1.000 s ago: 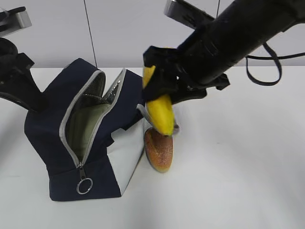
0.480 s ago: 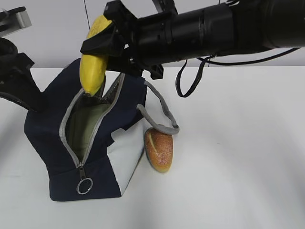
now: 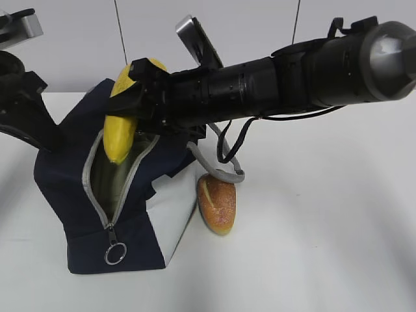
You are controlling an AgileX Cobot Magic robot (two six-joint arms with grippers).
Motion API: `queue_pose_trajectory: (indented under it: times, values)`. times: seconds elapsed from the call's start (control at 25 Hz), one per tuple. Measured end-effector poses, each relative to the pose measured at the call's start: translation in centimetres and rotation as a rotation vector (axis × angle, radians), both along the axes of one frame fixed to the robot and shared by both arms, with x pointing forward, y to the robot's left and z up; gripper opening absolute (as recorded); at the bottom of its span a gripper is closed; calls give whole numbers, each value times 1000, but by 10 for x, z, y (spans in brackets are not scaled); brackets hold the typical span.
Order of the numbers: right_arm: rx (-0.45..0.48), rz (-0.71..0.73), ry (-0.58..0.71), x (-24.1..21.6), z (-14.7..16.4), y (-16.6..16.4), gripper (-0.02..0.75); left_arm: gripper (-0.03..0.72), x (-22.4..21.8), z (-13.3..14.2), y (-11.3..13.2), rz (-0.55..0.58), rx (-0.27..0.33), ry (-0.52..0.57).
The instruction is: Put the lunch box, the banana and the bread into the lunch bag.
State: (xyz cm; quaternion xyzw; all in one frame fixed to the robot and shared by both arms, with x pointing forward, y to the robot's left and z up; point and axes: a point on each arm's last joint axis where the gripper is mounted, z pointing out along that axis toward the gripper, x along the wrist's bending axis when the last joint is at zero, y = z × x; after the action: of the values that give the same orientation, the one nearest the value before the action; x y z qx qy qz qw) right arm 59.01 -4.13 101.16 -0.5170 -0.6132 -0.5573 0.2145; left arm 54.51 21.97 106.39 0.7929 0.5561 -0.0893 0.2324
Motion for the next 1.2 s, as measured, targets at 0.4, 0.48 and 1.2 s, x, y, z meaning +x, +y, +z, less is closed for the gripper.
queue_pose_trajectory:
  times: [0.4, 0.48, 1.2]
  values:
    - [-131, 117, -31, -6, -23, 7, 316, 21, 1, 0, 0, 6, 0, -11]
    - [-185, 150, -22, -9, -30, 6, 316, 21, 1, 0, 0, 8, 0, -12]
    - [-300, 193, -14, -5, -26, 5, 510, 21, 1, 1, -1, 16, -17, -8]
